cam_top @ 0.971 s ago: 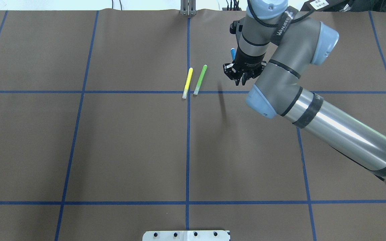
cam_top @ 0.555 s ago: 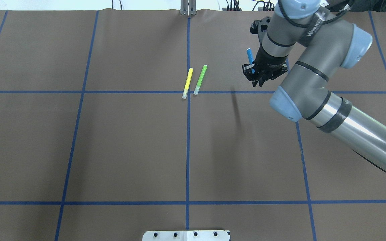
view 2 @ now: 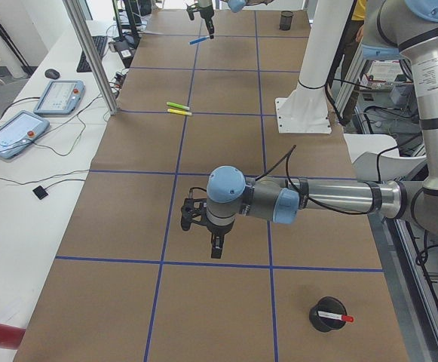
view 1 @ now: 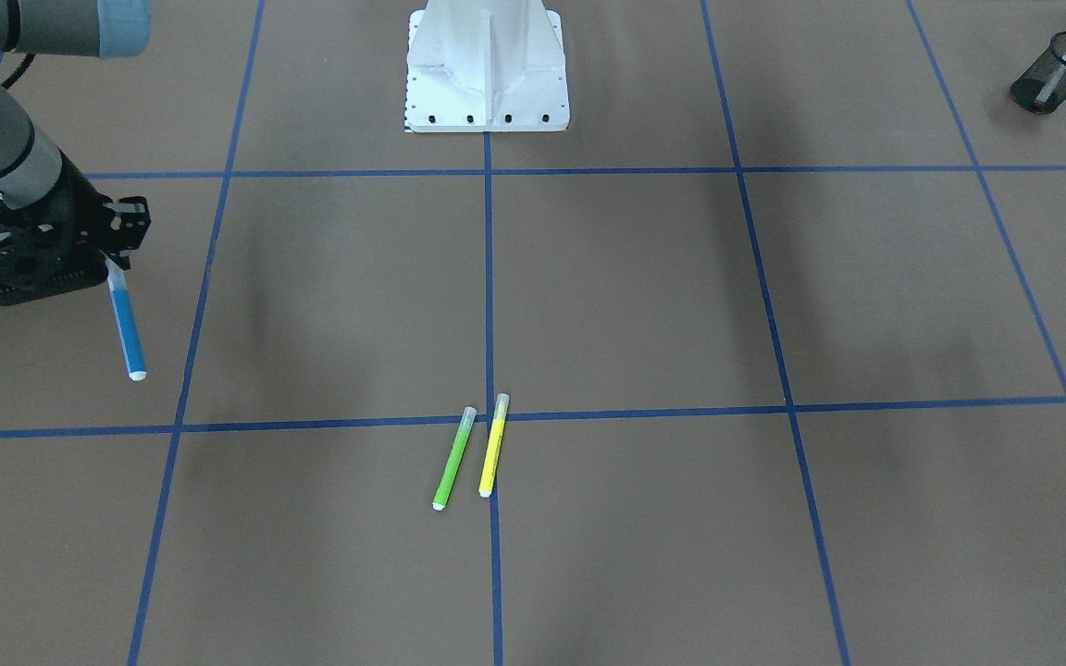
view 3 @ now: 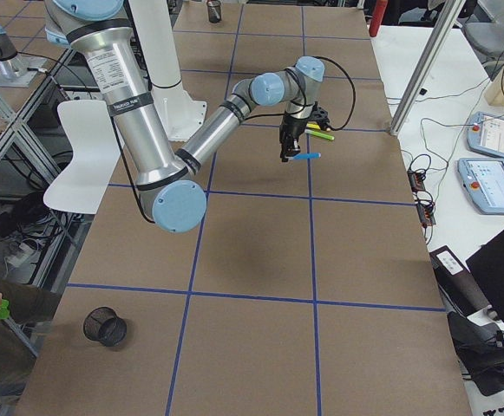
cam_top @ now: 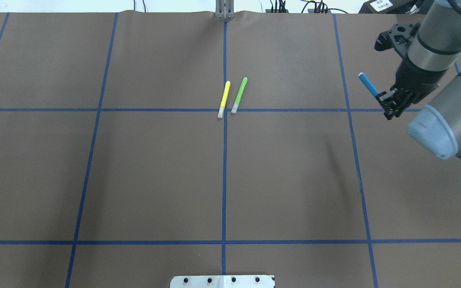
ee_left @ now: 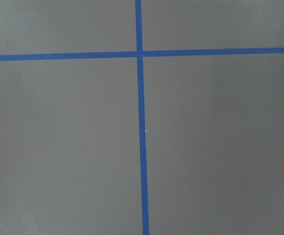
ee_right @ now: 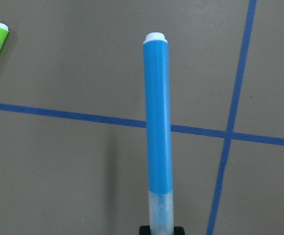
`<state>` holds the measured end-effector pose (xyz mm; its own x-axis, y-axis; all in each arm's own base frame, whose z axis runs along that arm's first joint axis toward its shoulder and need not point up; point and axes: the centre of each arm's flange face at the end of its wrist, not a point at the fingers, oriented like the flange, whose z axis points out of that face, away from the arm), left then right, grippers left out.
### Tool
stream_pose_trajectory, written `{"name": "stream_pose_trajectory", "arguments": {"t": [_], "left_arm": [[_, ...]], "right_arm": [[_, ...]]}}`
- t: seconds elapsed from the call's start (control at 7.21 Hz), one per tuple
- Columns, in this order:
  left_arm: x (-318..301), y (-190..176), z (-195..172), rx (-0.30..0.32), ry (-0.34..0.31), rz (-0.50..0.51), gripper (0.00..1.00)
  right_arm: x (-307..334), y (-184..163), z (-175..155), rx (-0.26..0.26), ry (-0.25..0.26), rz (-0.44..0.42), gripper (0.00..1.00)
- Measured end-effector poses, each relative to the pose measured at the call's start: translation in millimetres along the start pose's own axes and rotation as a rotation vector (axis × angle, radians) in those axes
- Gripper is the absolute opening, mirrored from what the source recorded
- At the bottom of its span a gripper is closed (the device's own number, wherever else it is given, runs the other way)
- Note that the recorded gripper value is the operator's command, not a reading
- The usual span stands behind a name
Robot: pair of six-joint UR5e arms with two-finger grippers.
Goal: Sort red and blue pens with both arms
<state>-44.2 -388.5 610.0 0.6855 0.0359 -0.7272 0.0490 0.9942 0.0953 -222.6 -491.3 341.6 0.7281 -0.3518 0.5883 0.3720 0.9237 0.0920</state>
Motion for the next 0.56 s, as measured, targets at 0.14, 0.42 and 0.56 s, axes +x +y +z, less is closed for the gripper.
{"name": "stream_pose_trajectory", "arguments": {"t": [0.14,0.42,0.56], "left_arm": [[0.4,-0.1,-0.3,0.001,0.0,0.001,1.0],[0.9,-0.2,-0.7,0.002,0.001,0.002,1.0],[1.3,-0.1,-1.1,0.003,0.002,0.003,1.0]], "right_arm": [[32.0,33.0,11.7,-0.044,0.018,-0.058,0.0],[88.8,99.6,32.7,-0.114,0.029,-0.116,0.0],[115.4,133.2,43.0,-0.152,0.034,-0.14,0.0]]}}
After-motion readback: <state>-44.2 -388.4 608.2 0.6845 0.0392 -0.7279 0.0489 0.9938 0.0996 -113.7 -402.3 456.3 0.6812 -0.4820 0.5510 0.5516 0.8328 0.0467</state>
